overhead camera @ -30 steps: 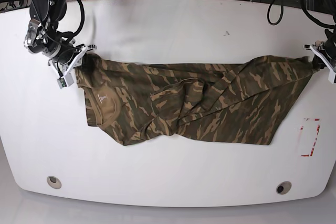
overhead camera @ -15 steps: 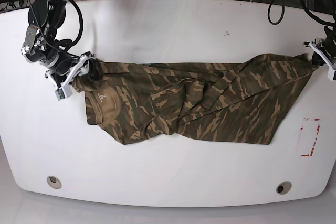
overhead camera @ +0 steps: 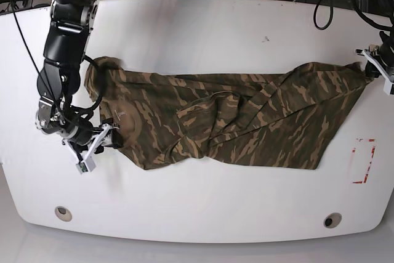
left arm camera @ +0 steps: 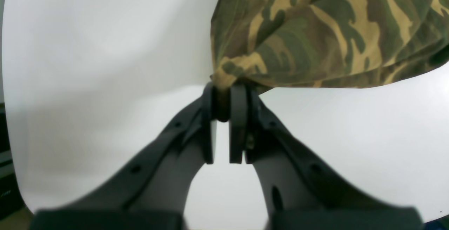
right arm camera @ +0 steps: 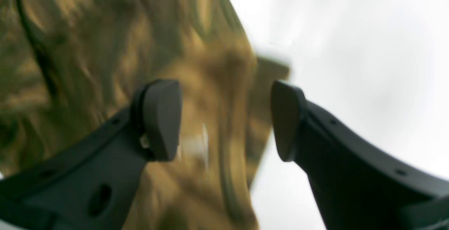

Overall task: Fold the T-shirt properly
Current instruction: 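Release and regrasp the shirt edge with the right gripper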

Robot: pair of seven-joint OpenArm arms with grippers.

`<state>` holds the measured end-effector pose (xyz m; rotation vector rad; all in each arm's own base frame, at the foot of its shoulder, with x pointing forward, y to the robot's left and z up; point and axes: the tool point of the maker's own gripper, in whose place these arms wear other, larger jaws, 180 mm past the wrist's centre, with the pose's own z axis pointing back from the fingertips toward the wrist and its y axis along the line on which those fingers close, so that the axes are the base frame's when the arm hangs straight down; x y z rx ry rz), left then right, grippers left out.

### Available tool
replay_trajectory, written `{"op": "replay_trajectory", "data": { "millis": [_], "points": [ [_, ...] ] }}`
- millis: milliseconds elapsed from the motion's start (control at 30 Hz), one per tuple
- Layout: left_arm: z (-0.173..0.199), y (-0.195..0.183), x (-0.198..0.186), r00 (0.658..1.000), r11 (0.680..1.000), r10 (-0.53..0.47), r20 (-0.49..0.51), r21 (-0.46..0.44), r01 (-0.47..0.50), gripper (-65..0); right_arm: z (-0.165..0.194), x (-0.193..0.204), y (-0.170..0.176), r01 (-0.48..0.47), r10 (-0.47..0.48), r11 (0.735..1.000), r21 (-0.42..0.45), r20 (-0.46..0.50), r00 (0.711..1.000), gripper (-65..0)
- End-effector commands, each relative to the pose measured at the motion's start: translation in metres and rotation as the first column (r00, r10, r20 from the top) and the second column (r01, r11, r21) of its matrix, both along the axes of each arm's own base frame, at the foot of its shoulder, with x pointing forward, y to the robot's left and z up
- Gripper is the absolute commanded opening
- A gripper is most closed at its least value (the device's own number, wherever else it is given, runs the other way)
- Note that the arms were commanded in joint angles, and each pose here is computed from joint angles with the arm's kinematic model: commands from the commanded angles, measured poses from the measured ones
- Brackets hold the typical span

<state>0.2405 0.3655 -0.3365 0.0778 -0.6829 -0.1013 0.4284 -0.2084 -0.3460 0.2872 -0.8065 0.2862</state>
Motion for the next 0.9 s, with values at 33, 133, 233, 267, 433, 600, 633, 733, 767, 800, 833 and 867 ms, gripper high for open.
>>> {"op": "replay_trajectory", "data": {
  "millis": [33, 133, 233, 267, 433, 600, 633, 733, 767, 800, 833, 867],
  "points": [
    [0.015, 0.005, 0.008, 0.999, 1.000, -0.010, 0.039, 0.025, 0.010, -61.3, 0.010, 0.027, 0.007, -0.015, 0.013, 0.999, 0.033, 0.047, 0.999, -26.5],
    [0.015, 0.005, 0.008, 0.999, 1.000, -0.010, 0.039, 0.025, 0.010, -61.3, 0.001, 0.038, 0.014, -0.014, 0.012, 0.997, 0.071, 0.031, 0.999, -26.5],
    [0.015, 0.005, 0.008, 0.999, 1.000, -0.010, 0.039, 0.025, 0.010, -61.3, -0.008, 0.049, 0.016, 0.009, -0.012, 0.993, 0.121, 0.025, 1.000, -26.5],
    [0.015, 0.005, 0.008, 0.999, 1.000, -0.010, 0.039, 0.025, 0.010, -61.3, -0.011, 0.052, 0.016, 0.015, -0.019, 0.991, 0.131, 0.024, 1.000, -26.5],
    [0.015, 0.006, 0.008, 0.999, 1.000, -0.009, 0.040, 0.025, 0.008, -61.3, -0.026, 0.056, 0.018, 0.046, -0.050, 0.985, 0.164, 0.023, 0.998, -26.5],
    [0.015, 0.005, 0.008, 0.999, 1.000, -0.009, 0.041, 0.023, 0.008, -61.3, -0.028, 0.060, 0.024, 0.029, -0.039, 0.988, 0.149, 0.068, 0.997, -26.5],
    [0.014, 0.004, 0.008, 0.999, 1.000, -0.008, 0.041, 0.018, 0.007, -61.3, -0.028, 0.061, 0.022, 0.037, -0.048, 0.989, 0.143, 0.073, 0.996, -26.5],
    [0.011, 0.001, 0.007, 0.999, 1.000, -0.004, 0.040, 0.008, 0.003, -61.3, -0.029, 0.065, 0.016, 0.066, -0.076, 0.992, 0.109, 0.090, 0.993, -26.3],
    [0.011, 0.001, 0.007, 0.999, 1.000, -0.004, 0.040, 0.008, 0.003, -61.3, -0.030, 0.065, 0.016, 0.064, -0.073, 0.993, 0.098, 0.089, 0.993, -26.3],
    [0.011, 0.001, 0.007, 0.999, 1.000, -0.004, 0.040, 0.008, 0.003, -61.3, -0.033, 0.064, 0.015, 0.055, -0.062, 0.995, 0.078, 0.085, 0.994, -26.3],
    [0.011, 0.002, 0.007, 0.999, 1.000, -0.002, 0.041, 0.008, 0.002, -61.3, -0.035, 0.063, 0.017, 0.044, -0.049, 0.997, 0.063, 0.081, 0.996, -26.3],
    [0.011, 0.002, 0.007, 0.999, 1.000, -0.002, 0.041, 0.008, 0.002, -61.3, -0.036, 0.062, 0.019, 0.036, -0.040, 0.998, 0.052, 0.078, 0.996, -26.3]
  ]
}}
